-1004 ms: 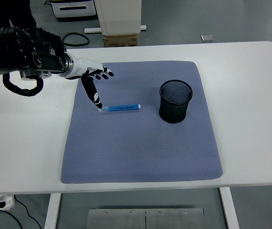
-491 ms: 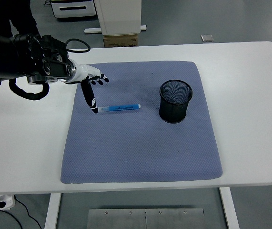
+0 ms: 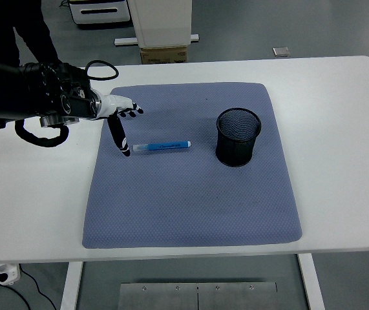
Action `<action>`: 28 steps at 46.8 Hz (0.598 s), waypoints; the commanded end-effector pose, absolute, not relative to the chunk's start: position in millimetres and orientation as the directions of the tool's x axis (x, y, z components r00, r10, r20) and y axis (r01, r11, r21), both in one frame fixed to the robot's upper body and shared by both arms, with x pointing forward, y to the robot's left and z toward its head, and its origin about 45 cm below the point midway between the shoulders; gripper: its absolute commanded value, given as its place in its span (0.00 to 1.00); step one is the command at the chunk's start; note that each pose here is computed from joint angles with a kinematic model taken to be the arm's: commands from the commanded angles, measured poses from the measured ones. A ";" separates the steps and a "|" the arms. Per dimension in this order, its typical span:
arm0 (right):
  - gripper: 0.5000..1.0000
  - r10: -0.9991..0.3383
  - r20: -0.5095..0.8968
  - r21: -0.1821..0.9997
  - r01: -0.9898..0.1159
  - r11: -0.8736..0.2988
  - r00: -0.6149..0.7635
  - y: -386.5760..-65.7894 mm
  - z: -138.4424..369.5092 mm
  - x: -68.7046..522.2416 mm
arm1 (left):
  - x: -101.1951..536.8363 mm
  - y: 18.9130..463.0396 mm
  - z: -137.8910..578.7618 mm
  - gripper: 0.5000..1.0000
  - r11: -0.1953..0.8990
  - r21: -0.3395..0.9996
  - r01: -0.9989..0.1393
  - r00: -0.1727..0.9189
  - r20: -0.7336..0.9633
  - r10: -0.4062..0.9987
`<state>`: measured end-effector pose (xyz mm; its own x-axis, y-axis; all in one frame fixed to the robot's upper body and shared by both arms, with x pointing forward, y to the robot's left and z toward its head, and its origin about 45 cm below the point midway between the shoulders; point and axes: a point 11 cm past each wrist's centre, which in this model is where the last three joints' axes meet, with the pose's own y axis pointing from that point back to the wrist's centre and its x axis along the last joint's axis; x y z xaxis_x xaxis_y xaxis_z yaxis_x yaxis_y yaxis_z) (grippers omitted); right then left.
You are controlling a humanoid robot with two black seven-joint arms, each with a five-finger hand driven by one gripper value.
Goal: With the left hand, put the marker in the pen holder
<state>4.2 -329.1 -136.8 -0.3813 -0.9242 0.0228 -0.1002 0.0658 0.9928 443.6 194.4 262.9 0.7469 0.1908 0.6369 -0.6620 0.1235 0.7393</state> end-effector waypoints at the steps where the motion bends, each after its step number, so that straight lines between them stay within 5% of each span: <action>1: 1.00 -0.925 0.023 0.993 -0.100 0.066 -0.380 -329.0 -136.8 4.1 | 444.2 194.7 261.8 1.00 0.123 0.735 -0.667 0.742 0.641 0.193; 28: 1.00 -0.925 0.023 0.993 -0.100 0.066 -0.380 -329.0 -136.8 4.1 | 444.2 169.8 260.6 1.00 0.197 0.710 -0.676 0.736 0.636 0.234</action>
